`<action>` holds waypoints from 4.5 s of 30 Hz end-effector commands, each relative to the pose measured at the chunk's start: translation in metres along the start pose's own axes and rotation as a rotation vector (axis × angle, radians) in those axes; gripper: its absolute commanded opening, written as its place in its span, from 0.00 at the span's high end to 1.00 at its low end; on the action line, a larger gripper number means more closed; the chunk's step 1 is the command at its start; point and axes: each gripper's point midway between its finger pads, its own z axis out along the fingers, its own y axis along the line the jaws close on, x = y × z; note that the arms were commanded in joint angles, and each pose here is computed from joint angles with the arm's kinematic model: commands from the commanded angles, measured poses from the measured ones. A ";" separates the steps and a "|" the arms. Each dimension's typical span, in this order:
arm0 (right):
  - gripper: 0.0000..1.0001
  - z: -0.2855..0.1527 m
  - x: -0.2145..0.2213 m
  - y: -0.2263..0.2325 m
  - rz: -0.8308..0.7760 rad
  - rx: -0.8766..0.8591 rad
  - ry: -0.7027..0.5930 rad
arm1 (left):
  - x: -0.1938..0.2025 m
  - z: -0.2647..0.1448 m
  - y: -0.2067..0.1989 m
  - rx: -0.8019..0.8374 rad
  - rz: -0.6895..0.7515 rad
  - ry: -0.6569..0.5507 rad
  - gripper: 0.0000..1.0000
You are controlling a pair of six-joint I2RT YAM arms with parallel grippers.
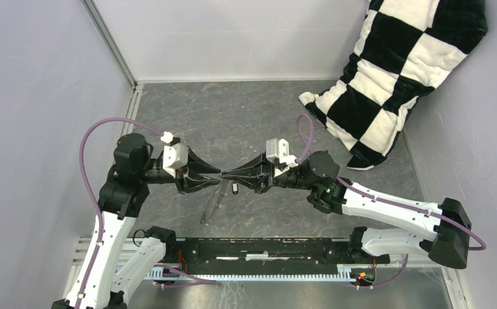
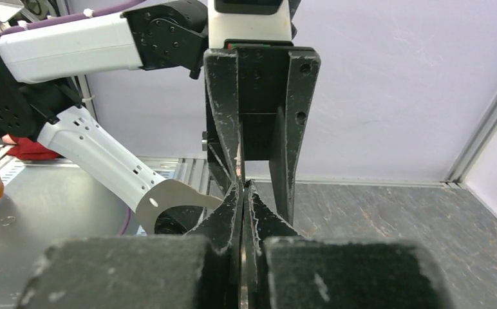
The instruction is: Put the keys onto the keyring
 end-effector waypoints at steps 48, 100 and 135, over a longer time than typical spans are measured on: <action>0.99 0.009 -0.001 0.016 0.021 -0.077 -0.137 | -0.033 0.002 -0.003 0.014 -0.082 -0.073 0.80; 0.52 -0.029 -0.002 0.011 -0.252 -0.036 0.089 | -0.017 -0.018 -0.020 -0.023 0.857 -0.021 0.98; 0.61 -0.019 -0.037 0.040 -0.349 -0.152 -0.005 | -0.070 -0.020 -0.070 0.176 0.944 -0.215 0.98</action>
